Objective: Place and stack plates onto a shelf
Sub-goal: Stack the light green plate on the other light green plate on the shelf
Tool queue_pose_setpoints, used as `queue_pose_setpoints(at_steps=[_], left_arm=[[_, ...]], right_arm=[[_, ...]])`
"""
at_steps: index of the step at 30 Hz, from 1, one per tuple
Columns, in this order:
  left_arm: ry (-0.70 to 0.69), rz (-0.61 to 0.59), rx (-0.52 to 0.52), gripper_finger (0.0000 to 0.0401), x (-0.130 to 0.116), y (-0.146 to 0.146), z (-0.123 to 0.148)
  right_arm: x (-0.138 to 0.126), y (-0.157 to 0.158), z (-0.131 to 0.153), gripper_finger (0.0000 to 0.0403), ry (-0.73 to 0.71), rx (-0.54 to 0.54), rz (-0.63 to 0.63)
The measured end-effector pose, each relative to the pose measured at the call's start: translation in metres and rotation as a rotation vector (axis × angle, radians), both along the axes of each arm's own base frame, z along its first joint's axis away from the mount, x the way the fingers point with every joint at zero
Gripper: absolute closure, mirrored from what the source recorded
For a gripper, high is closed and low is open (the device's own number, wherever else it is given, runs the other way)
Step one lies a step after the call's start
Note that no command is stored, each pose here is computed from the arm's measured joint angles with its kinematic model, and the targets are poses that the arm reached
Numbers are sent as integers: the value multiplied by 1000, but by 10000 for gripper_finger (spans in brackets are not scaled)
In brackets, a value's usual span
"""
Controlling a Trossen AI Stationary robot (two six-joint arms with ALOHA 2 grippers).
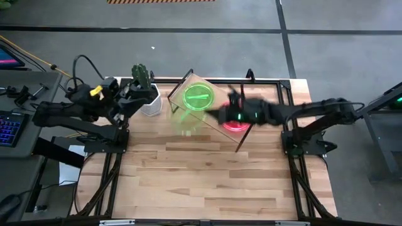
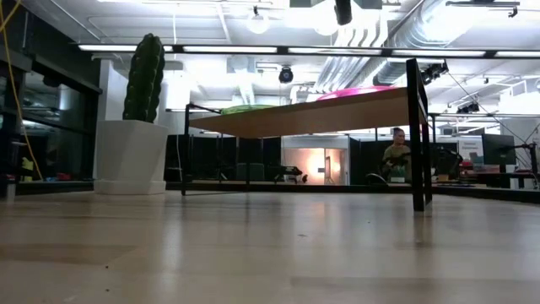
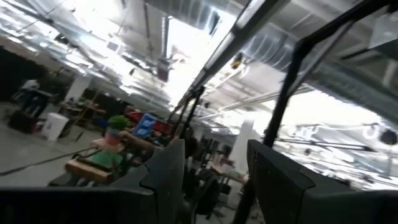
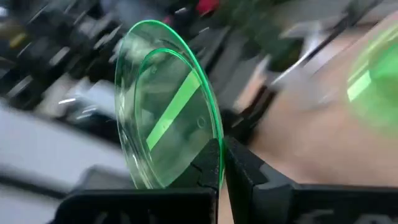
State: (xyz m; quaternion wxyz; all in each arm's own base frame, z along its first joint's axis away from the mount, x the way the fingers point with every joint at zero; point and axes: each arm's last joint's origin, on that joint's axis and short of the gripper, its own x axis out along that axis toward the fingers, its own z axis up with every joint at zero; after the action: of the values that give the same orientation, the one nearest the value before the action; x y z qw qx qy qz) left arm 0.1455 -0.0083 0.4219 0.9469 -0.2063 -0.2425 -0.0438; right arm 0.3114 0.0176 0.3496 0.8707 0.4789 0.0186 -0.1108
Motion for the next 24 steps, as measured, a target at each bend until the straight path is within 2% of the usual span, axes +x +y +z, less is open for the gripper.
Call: queue_pose_setpoints(at_steps=[4, 8, 17, 24], left_arm=[[-30, -29, 14, 236, -11, 0, 4], [-22, -30, 20, 236, -15, 0, 3], [29, -13, 55, 236, -10, 0, -1], [65, 7, 99, 236, -8, 0, -4]], right_arm=[[-8, -39, 31, 403, 150, -95, -167], [-10, -66, 44, 403, 279, -152, -293], [-3, -87, 37, 403, 340, -145, -320], [-4, -95, 34, 403, 339, -88, -343]])
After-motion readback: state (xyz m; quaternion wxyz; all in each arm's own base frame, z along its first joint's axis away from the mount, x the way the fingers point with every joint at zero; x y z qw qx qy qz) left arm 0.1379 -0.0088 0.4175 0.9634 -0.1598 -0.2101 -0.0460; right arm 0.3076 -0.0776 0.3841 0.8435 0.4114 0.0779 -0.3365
